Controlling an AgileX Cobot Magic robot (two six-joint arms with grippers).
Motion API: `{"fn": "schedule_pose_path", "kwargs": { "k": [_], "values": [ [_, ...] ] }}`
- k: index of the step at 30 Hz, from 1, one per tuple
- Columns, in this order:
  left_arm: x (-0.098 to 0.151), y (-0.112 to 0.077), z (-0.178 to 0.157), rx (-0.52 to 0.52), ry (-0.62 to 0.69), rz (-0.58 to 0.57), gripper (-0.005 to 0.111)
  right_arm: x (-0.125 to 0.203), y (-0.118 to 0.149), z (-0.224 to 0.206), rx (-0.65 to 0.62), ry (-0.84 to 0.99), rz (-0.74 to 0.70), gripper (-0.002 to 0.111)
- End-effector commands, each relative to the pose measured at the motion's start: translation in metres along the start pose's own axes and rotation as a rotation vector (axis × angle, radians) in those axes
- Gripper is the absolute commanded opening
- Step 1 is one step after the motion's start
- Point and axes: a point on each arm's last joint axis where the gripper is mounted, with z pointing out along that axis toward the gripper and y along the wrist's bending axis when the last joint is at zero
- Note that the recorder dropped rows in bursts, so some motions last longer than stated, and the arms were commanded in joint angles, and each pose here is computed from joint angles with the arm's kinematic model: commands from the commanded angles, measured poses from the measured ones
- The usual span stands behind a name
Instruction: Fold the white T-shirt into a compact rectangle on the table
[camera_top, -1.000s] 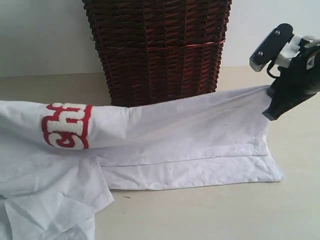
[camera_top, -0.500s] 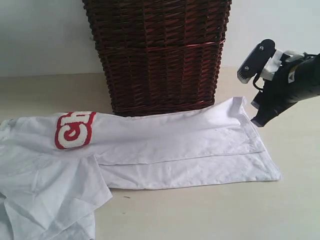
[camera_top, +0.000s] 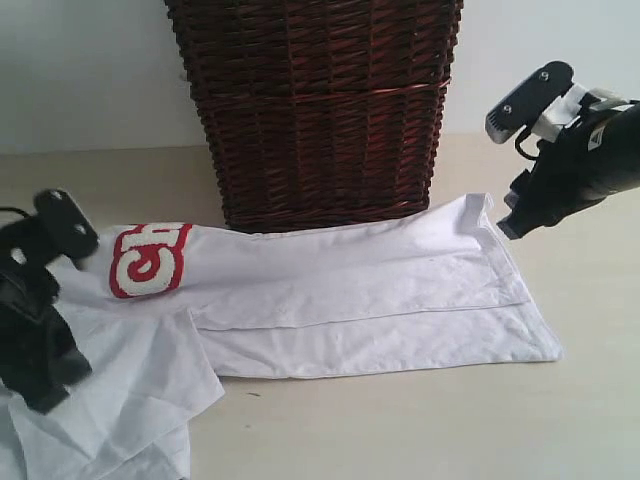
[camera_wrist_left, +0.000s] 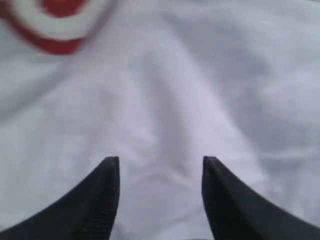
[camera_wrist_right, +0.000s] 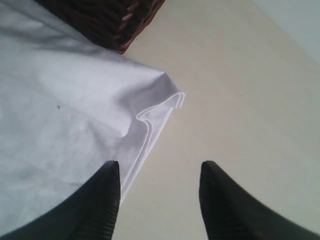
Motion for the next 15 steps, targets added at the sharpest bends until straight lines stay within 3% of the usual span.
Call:
{"fn": "schedule_pose_path", "kwargs": {
  "k": [1,6,15],
  "values": [
    [-0.012,-0.055,-0.002,0.251,0.069,0.083,0.063,-0.005,-0.002,-0.01,0.0,-0.042,0.091,0.049],
    [-0.018,-0.08,0.012,0.254,0.055,0.166,0.063,-0.005,-0.002,-0.01,-0.004,-0.042,0.106,0.049],
    [-0.016,-0.074,0.048,0.111,0.013,0.214,0.063,-0.005,-0.002,-0.01,-0.003,-0.044,0.106,0.049]
  ]
}}
